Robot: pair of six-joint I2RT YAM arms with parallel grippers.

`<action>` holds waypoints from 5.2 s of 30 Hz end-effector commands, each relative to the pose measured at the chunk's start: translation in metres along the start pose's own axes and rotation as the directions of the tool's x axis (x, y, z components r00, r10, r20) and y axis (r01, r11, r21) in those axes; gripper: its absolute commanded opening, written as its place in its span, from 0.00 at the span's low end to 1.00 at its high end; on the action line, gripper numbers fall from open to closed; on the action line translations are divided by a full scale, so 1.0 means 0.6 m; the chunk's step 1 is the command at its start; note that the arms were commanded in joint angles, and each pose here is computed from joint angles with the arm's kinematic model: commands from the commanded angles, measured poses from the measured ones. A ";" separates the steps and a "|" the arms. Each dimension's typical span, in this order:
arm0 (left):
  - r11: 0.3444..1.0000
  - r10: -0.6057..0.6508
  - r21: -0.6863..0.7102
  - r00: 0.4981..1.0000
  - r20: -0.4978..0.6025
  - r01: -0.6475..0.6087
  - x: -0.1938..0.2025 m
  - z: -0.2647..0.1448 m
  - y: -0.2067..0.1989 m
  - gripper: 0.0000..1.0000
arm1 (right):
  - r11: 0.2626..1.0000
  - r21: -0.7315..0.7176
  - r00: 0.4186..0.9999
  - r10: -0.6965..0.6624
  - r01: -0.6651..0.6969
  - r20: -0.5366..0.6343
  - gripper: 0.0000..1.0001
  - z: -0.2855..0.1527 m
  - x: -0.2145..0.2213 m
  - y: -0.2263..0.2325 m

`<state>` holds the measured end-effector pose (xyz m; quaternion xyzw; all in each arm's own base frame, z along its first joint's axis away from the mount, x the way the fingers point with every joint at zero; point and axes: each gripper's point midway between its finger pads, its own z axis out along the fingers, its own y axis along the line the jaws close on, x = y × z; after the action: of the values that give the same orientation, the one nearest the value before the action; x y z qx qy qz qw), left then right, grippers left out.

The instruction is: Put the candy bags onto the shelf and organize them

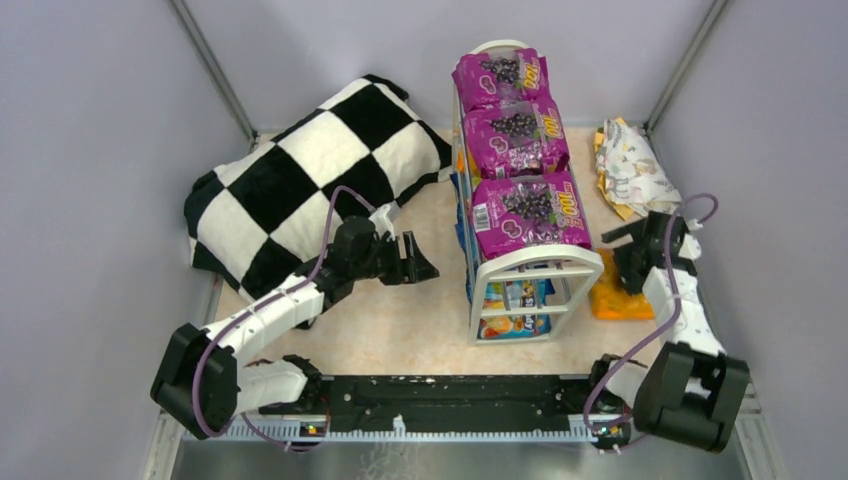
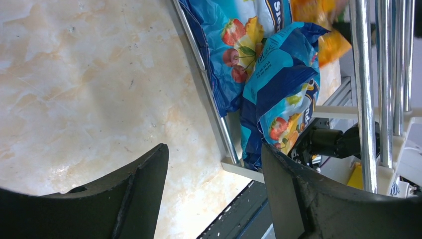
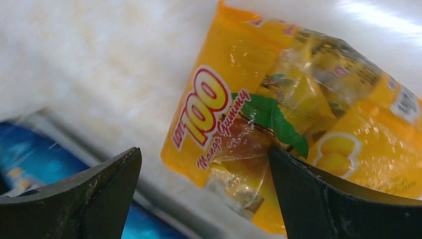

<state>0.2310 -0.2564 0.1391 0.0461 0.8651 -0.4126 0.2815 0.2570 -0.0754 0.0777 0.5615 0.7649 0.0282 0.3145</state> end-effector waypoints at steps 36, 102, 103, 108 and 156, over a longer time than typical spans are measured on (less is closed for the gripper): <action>0.998 -0.015 0.061 1.000 0.021 0.014 -0.011 -0.007 -0.024 0.75 | 0.766 -0.627 0.877 -0.390 0.141 -0.280 0.74 -0.073 0.114 0.107; 0.996 0.006 0.090 1.000 0.011 -0.007 -0.004 -0.020 -0.035 0.76 | 0.884 -0.370 0.950 -0.311 0.287 -0.007 0.89 -0.157 -0.004 0.067; 0.996 0.003 0.089 1.000 0.012 -0.004 -0.003 -0.021 -0.034 0.76 | 0.877 -0.376 0.948 -0.317 0.300 0.017 0.89 -0.150 -0.017 0.080; 0.997 0.013 0.069 0.999 0.043 -0.016 -0.007 -0.038 -0.034 0.76 | 0.874 -0.357 0.940 -0.340 0.329 0.034 0.99 -0.083 -0.069 0.113; 0.997 -0.009 0.080 1.000 0.028 0.006 -0.015 -0.034 -0.041 0.77 | 0.756 -0.654 0.963 -0.182 0.007 -0.200 0.23 -0.003 -0.004 0.138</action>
<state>0.2158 -0.2478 0.1535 0.0454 0.8605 -0.4230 0.2802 0.3157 -0.0379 0.0742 0.3852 0.7733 0.3544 0.3579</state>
